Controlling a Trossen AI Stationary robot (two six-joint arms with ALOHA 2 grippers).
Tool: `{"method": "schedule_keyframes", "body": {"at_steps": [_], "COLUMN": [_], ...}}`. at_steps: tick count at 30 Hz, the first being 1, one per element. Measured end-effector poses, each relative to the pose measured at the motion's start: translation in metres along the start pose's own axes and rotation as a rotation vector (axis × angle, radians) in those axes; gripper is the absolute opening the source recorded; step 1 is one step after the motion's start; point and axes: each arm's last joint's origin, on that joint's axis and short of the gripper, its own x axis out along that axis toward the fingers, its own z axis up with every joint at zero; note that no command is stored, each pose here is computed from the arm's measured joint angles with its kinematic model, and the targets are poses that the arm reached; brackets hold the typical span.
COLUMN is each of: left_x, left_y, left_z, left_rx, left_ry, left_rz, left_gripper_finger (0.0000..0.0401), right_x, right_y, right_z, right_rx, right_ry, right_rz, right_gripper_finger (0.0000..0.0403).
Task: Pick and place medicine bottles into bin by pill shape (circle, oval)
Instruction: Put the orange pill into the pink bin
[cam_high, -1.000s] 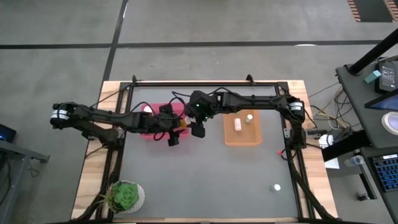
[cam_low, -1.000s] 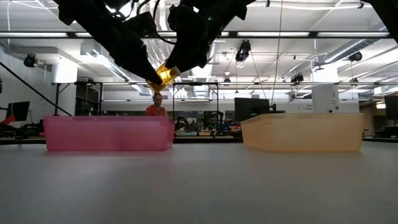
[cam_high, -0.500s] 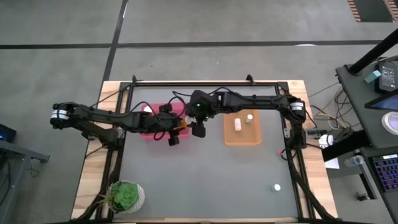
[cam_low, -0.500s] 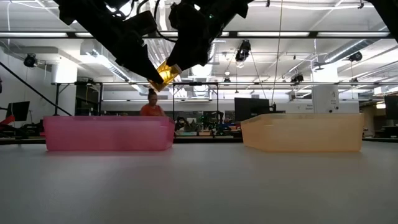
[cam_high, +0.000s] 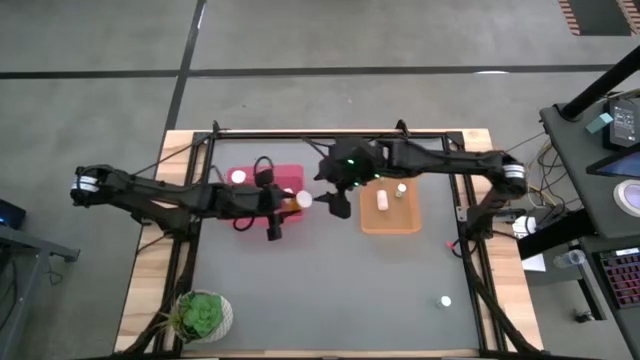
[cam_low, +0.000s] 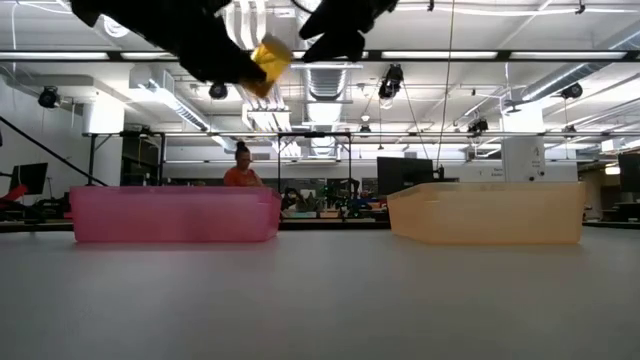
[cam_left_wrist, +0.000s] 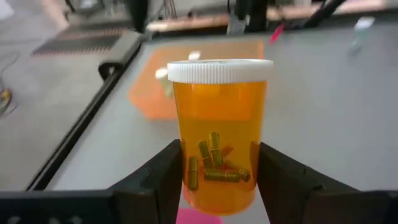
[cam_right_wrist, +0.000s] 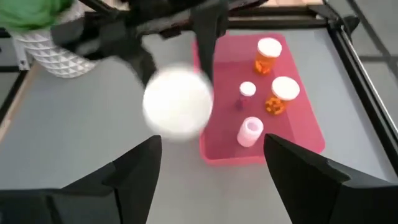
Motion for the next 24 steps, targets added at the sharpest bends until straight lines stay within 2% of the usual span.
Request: {"method": "schedule_keyframes", "body": {"at_steps": [3, 7, 10, 13, 16, 21, 24], "left_x": [-0.011, -0.023, -0.028, -0.029, -0.029, -0.028, -0.025], "left_y": [0.0, 0.001, 0.001, 0.002, 0.002, 0.001, 0.0], "left_z": [0.003, 0.009, 0.008, 0.008, 0.01, 0.011, 0.009], "left_rx": [-0.033, -0.092, -0.112, -0.136, -0.177, -0.199, -0.189], "left_ry": [-0.117, -0.356, -0.464, -0.534, -0.606, -0.662, -0.646], "left_rz": [-0.019, -0.092, -0.134, -0.137, -0.141, -0.142, -0.144], "left_gripper_finger": [0.0157, 0.0157, 0.0157, 0.0157, 0.0157, 0.0157, 0.0157], "right_x": [-0.006, -0.001, 0.008, 0.017, 0.026, 0.035, 0.04], "right_y": [0.011, 0.025, 0.033, 0.041, 0.047, 0.048, 0.048], "right_z": [-0.016, -0.04, -0.057, -0.07, -0.079, -0.083, -0.079], "right_rx": [-0.037, -0.089, -0.136, -0.203, -0.251, -0.29, -0.29], "right_ry": [-0.074, -0.226, -0.381, -0.581, -0.723, -0.863, -0.878], "right_rz": [0.014, 0.029, -0.012, -0.043, -0.077, -0.171, -0.177], "right_gripper_finger": [0.0276, 0.0274, 0.0268, 0.0261, 0.0259, 0.0258, 0.0258]}}
